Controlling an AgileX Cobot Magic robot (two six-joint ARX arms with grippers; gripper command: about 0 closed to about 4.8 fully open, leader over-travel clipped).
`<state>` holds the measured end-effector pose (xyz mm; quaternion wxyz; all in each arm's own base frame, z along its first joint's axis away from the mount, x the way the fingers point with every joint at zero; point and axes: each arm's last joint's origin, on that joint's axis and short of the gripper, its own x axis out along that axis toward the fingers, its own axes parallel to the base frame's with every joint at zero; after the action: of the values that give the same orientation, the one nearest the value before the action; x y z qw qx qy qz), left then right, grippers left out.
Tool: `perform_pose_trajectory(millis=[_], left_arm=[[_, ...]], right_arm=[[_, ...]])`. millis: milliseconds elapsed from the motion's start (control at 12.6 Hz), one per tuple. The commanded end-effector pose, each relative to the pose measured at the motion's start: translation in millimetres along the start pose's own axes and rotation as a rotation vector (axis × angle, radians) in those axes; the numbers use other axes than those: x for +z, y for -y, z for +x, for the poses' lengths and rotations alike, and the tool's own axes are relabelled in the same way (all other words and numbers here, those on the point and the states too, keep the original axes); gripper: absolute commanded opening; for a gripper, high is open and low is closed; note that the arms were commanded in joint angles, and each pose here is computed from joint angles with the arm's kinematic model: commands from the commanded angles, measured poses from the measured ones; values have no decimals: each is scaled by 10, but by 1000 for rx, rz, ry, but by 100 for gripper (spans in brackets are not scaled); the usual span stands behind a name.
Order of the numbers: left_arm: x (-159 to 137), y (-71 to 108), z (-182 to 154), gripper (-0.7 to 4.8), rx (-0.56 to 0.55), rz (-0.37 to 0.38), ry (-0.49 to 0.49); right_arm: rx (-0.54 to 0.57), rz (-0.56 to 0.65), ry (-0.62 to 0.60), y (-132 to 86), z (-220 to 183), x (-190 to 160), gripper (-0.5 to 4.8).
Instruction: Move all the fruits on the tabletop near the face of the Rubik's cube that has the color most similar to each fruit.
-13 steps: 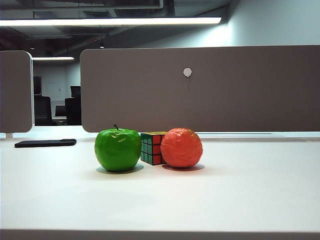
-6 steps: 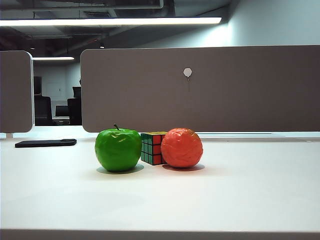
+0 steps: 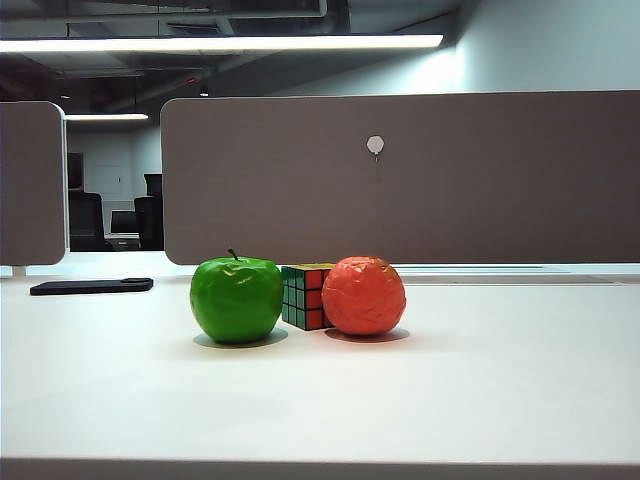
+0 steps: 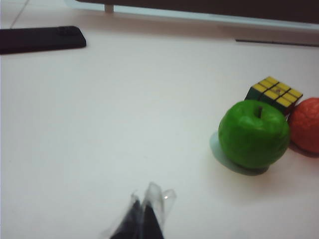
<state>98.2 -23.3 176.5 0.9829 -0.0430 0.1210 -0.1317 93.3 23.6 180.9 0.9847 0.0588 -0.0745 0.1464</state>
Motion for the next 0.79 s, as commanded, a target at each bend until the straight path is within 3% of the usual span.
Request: perform_pose_trajectory(millis=[79, 159, 238, 794], left_arm=[[-120, -9, -105, -6, 11, 2, 2], [-234, 13, -56, -6, -108, -4, -37], [-265, 12, -50, -6, -118, -10, -57], [-270, -6, -46, -5, -54, -75, -61]], right_arm=[[15, -2, 39, -7, -1, 37, -5], [34, 2, 37, -13, -1, 37, -5], [34, 1, 38, -13, -1, 38, -5], [25, 7, -49, -5, -2, -46, -5]])
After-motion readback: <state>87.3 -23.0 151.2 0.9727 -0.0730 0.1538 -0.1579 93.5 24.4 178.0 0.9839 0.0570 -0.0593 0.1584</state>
